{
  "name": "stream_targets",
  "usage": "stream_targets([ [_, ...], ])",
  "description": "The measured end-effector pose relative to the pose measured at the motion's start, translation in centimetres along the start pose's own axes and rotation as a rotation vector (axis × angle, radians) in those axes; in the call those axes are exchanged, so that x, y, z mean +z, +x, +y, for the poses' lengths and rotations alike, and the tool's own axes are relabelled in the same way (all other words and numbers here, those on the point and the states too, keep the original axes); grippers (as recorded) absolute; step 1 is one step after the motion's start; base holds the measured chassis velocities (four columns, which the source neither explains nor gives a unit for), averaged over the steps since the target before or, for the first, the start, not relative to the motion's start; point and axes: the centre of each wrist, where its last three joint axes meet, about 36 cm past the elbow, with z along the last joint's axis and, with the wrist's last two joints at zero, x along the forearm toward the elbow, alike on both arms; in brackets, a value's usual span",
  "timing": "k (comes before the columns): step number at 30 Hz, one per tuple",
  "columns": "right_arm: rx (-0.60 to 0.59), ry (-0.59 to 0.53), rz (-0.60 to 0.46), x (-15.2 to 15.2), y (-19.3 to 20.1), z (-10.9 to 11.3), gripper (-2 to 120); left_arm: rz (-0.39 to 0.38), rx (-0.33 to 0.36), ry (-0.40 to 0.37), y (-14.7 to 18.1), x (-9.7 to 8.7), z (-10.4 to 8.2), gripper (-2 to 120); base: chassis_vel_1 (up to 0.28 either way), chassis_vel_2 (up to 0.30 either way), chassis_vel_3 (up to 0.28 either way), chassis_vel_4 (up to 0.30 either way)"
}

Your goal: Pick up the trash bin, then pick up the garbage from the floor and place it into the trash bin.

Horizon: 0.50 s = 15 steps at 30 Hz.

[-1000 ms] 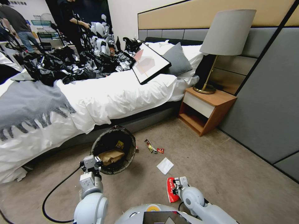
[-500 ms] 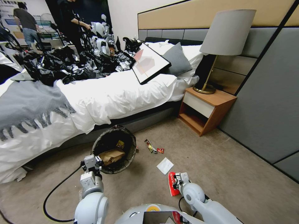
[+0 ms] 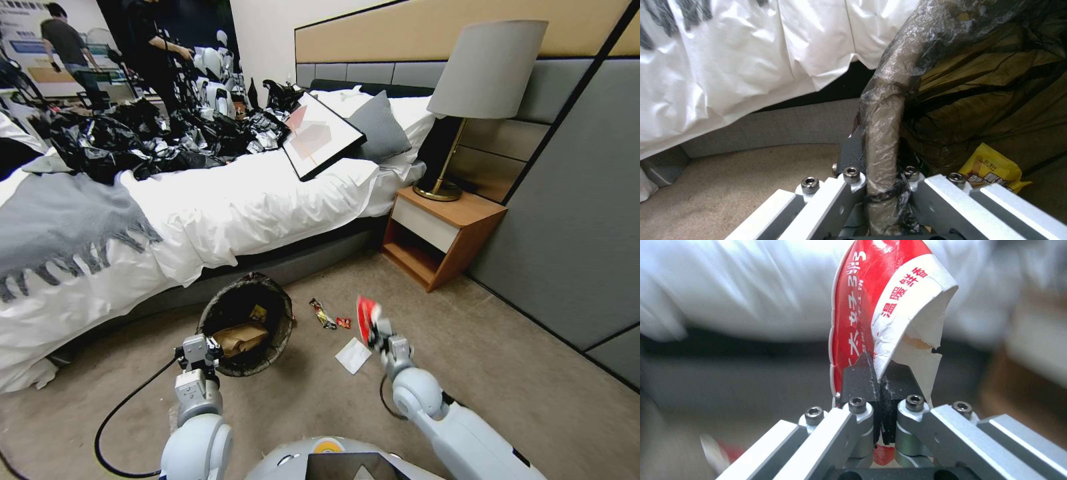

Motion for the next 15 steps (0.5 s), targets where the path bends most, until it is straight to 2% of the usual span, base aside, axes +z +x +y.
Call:
stream_targets([
  [2, -0.055, 0.021, -0.108, -0.4, -0.5, 0.7, 0, 0.005, 0.007, -0.003, 0.0, 0.3, -0.2, 0, 0.0, 0.0, 0.0, 0.0],
  [3, -0.055, 0.021, -0.108, -0.4, -0.5, 0.7, 0, 0.005, 0.007, -0.003, 0.0, 0.3, -0.2, 0, 0.0, 0.0, 0.0, 0.0],
  [5, -0.135, 0.025, -0.23, -1.0, -1.1, 2.6, 0, 0.011, 0.022, -0.005, 0.3, 0.6, -0.6, 0, 0.0, 0.0, 0.0, 0.0],
  [7, -0.197, 0.031, -0.291, -1.1, -1.4, 4.2, 0, 0.015, 0.028, -0.009, 0.4, 0.8, -0.8, 0, 0.0, 0.0, 0.0, 0.0],
  [11, -0.283, 0.041, -0.312, -1.1, -1.4, 5.9, 0, 0.017, 0.034, -0.018, 0.7, 1.0, -0.9, 0, 0.0, 0.0, 0.0, 0.0],
  [15, -0.324, 0.059, -0.296, -0.5, -1.5, 6.2, 0, 0.018, 0.037, -0.018, 0.8, 1.0, -1.1, 0, 0.0, 0.0, 0.0, 0.0],
])
